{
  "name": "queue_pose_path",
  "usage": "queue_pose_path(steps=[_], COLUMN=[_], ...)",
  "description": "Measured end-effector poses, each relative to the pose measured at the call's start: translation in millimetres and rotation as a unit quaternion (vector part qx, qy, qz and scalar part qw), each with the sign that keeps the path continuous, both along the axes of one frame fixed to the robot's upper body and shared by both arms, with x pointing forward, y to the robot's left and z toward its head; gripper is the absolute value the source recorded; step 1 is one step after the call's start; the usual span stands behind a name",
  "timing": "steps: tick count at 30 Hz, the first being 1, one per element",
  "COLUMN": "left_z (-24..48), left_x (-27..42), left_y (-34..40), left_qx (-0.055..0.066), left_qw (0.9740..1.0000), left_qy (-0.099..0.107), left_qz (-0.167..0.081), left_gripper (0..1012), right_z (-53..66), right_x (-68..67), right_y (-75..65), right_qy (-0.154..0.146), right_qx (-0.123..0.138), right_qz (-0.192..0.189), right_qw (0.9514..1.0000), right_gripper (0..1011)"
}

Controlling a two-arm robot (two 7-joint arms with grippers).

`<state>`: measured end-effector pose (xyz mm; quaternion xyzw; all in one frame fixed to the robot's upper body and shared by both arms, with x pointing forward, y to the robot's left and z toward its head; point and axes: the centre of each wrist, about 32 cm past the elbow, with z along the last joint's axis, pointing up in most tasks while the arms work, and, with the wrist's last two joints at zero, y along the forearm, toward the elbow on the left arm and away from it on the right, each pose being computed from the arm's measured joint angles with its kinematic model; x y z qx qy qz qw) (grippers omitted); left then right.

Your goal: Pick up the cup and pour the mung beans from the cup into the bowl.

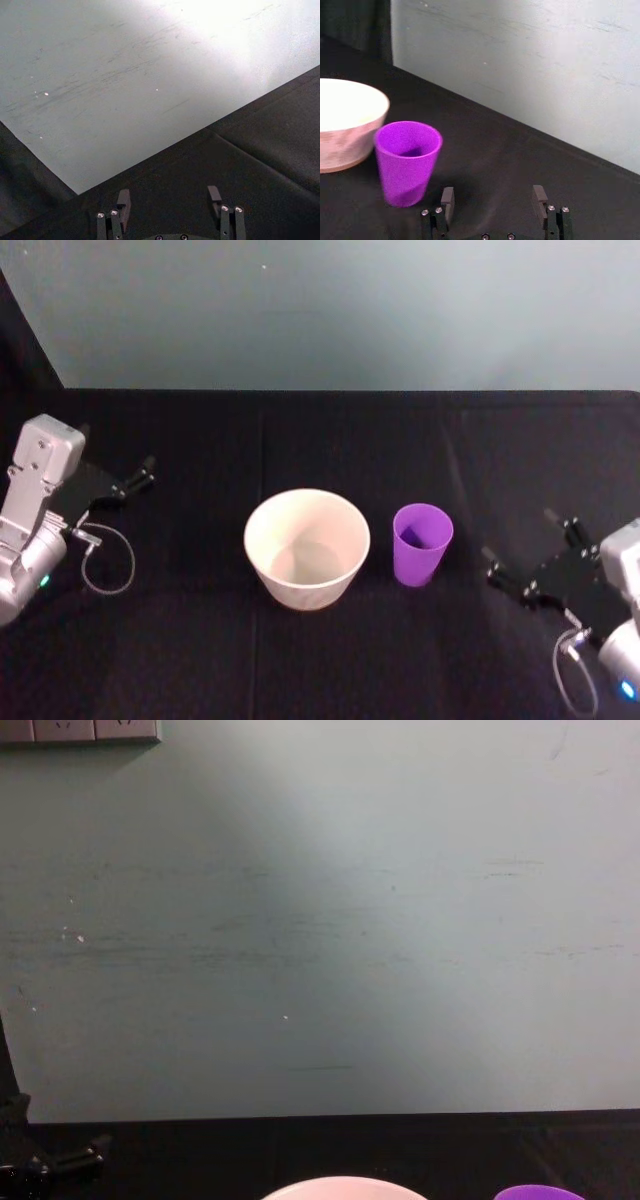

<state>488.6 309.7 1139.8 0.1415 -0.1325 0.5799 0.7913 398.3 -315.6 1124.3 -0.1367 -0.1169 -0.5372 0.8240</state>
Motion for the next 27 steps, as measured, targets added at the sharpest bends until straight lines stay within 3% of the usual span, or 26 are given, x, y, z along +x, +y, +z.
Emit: queue_pose_path(steps=[7,13,19,27], left_z=[0.0,0.0,0.0,0.0], left_x=[0.0,0.0,0.0,0.0], left_y=[0.0,0.0,0.0,0.0], left_qx=[0.0,0.0,0.0,0.0], left_qw=[1.0,1.0,1.0,1.0], left_qy=[0.0,0.0,0.0,0.0], left_qz=[0.0,0.0,0.0,0.0], left_gripper=[1000,1000,1000,1000], right_z=[-1.8,-4.3,-8.8,-15.3], right_x=[-18.3,-22.9,-17.9,5.4], right_y=[7.6,12.8,18.3,24.8], right_qy=[0.021,0.031,0.038,0.049], right_qx=[0.007,0.022,0.041,0.066], right_qz=[0.029,0.057,0.077,0.098], right_qw=[0.9994,0.9977,0.9955,0.9917], right_gripper=[1003,1003,1003,1003])
